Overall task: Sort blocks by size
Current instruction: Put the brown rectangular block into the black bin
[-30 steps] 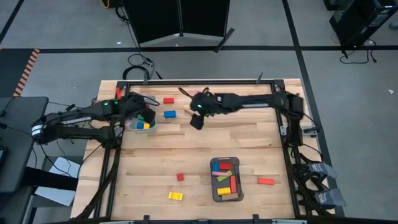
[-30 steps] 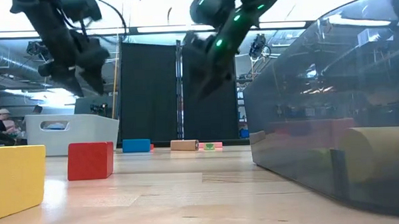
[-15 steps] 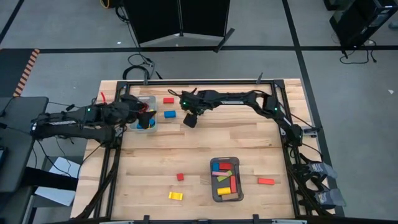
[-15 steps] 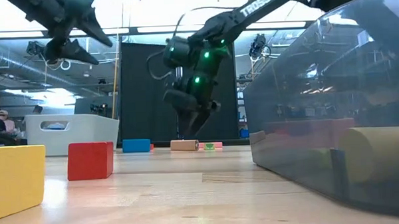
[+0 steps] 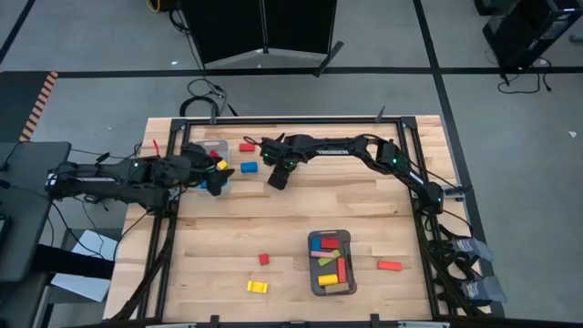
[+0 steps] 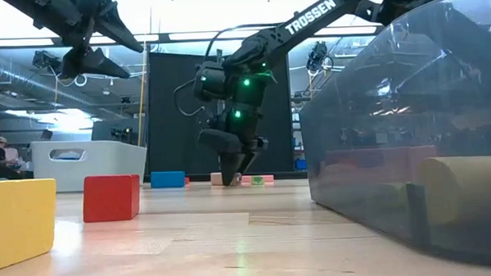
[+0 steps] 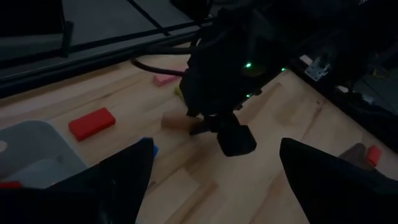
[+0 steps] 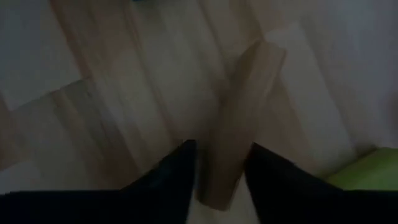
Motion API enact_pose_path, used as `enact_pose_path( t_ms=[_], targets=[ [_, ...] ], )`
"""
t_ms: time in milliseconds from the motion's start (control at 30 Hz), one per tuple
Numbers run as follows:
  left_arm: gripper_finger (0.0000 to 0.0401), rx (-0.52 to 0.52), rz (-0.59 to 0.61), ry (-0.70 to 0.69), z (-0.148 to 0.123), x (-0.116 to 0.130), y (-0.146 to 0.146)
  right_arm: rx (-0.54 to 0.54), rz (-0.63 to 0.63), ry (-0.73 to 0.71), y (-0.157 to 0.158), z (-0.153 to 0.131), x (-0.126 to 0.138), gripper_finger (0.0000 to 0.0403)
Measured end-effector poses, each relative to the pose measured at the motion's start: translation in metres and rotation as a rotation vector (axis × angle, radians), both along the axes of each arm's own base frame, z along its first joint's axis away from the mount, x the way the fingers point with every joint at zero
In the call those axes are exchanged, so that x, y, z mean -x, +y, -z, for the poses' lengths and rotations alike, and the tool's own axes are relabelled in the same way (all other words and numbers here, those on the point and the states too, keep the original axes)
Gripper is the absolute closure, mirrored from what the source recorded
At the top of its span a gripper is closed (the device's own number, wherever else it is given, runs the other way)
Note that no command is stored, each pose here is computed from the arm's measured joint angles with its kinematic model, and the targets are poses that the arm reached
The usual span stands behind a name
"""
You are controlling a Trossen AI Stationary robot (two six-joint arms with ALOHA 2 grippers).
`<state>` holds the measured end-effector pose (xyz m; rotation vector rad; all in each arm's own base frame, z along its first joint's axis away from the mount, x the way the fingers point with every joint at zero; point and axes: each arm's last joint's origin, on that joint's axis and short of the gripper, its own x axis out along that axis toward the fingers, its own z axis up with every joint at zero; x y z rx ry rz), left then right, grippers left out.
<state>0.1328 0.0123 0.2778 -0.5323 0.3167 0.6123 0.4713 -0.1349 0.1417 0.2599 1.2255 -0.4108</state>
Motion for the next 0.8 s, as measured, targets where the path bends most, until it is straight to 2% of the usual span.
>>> enact_pose_path(
  t_ms=[133,233,400,500,633,800],
  targets=[
    [0.0046,0.002,0.000,-0.021,-0.001,-0.004,0.000,0.003,0.003,0.001,-0.003,-0.001,0.001,0.0335],
    [0.0046,0.003,-0.001,0.000,0.002,-0.011,0.000,0.009,-0.012,0.005,-0.004,-0.009,0.004,0.0331],
    [0.0046,0.002,-0.001,0.090,0.015,-0.029,0.000,0.063,-0.078,-0.026,0.019,-0.056,0.011,0.0331],
    [0.0046,0.007,0.014,0.168,0.026,-0.040,-0.001,0.093,-0.158,-0.033,0.047,-0.093,0.022,0.0331],
    [0.0046,0.017,0.106,0.255,0.039,-0.055,-0.003,0.087,-0.322,-0.016,0.101,-0.140,0.050,0.0331],
    [0.0046,0.012,0.262,0.273,0.051,-0.077,-0.009,0.013,-0.520,0.036,0.173,-0.167,0.103,0.0331]
  ],
)
